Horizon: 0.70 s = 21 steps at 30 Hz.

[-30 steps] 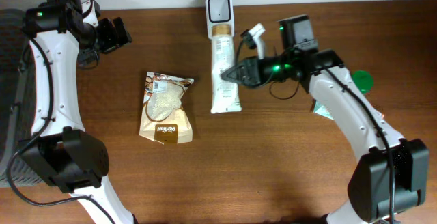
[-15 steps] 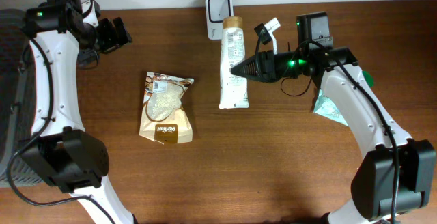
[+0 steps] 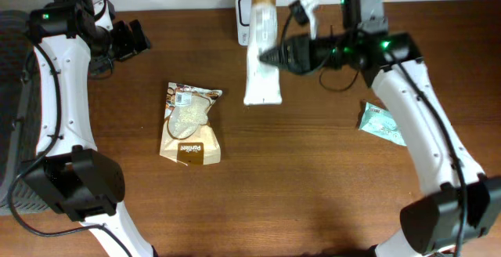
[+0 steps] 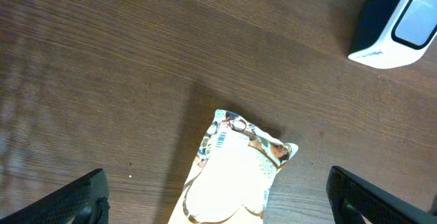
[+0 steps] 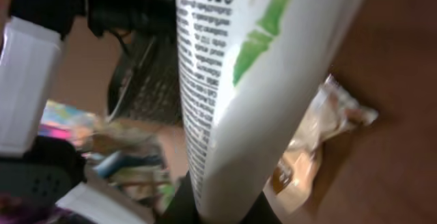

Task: Scan the item barcode
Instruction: 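Raise the white tube with the right gripper to the scanner, then carry the tube right and lay it beside the wipes pack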

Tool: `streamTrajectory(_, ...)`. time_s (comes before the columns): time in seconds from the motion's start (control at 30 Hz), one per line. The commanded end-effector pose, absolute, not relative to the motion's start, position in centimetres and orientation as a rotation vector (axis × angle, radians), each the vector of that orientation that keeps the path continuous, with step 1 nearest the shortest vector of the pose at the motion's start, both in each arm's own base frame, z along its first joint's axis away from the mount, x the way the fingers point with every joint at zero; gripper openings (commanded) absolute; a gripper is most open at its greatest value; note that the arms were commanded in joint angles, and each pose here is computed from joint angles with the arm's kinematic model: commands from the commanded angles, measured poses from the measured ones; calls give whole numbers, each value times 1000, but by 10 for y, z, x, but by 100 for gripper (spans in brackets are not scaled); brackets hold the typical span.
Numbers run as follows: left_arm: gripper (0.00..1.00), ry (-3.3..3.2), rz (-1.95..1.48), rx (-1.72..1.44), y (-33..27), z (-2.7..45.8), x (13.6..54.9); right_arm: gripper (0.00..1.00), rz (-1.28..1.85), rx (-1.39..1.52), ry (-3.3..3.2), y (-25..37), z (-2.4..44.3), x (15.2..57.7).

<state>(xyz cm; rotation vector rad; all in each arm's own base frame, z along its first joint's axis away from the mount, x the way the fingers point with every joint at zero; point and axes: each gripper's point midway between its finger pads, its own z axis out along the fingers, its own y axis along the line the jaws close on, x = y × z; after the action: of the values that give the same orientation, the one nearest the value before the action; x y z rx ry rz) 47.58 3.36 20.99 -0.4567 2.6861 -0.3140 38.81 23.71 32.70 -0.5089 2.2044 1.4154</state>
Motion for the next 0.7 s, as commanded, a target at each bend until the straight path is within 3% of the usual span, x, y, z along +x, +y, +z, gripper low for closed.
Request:
streamTrajectory(0.0, 99, 2692, -313, -455, 35, 208, 476, 4, 1031, -550, 2129, 230, 354, 409)
streamTrajectory(0.23, 99, 2692, -313, -455, 35, 208, 476, 4, -17, -550, 1994, 207, 329, 496)
streamTrajectory(0.67, 99, 2692, -313, -455, 35, 208, 476, 4, -923, -834, 1650, 207, 238, 617)
